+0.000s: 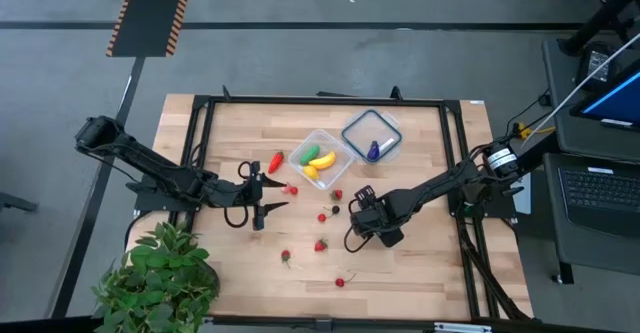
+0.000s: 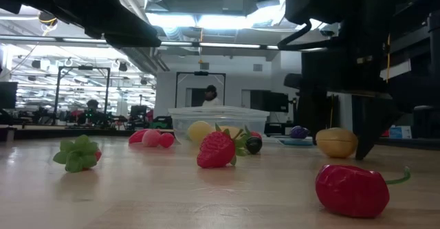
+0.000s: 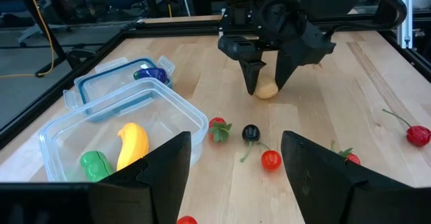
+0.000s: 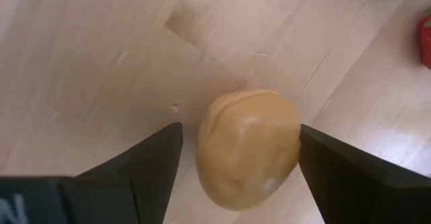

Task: Pick and placing Produce into tupperware
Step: Put the brown potato into the transparent container

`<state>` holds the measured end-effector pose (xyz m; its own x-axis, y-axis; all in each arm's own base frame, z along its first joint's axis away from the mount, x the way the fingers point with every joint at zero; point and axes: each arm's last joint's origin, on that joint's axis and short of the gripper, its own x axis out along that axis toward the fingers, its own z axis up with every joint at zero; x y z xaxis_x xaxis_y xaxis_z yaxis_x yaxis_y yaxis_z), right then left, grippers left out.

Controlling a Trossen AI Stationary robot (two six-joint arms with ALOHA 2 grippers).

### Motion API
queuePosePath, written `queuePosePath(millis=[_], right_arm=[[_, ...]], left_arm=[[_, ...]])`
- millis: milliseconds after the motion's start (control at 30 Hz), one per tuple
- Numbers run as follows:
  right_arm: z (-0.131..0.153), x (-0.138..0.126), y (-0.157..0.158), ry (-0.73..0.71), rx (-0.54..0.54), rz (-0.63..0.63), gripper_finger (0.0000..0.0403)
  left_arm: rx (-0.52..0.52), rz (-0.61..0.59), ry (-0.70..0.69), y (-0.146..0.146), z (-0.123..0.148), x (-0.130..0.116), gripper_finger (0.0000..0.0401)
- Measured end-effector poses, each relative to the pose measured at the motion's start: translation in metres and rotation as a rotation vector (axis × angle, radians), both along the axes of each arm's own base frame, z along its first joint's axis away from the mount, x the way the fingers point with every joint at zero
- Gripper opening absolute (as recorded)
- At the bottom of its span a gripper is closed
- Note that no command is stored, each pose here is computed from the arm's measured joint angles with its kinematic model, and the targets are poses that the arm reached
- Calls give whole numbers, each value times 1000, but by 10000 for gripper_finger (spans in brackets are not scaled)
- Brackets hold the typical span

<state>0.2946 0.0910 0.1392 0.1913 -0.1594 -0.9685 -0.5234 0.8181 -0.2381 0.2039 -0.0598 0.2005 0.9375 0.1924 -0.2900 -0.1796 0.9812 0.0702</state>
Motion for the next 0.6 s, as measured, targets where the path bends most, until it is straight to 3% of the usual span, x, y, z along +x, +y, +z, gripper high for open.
queuePosePath(millis=[167, 400, 600], right_arm=[[0, 0, 0, -3, 3, -2, 277], [0, 0, 0, -10, 21, -40, 203], [0, 1, 0, -26, 33, -111, 203]], left_arm=[[0, 0, 0, 0, 0, 0, 225], [0, 0, 0, 0, 0, 0, 225], [0, 0, 0, 0, 0, 0, 225]])
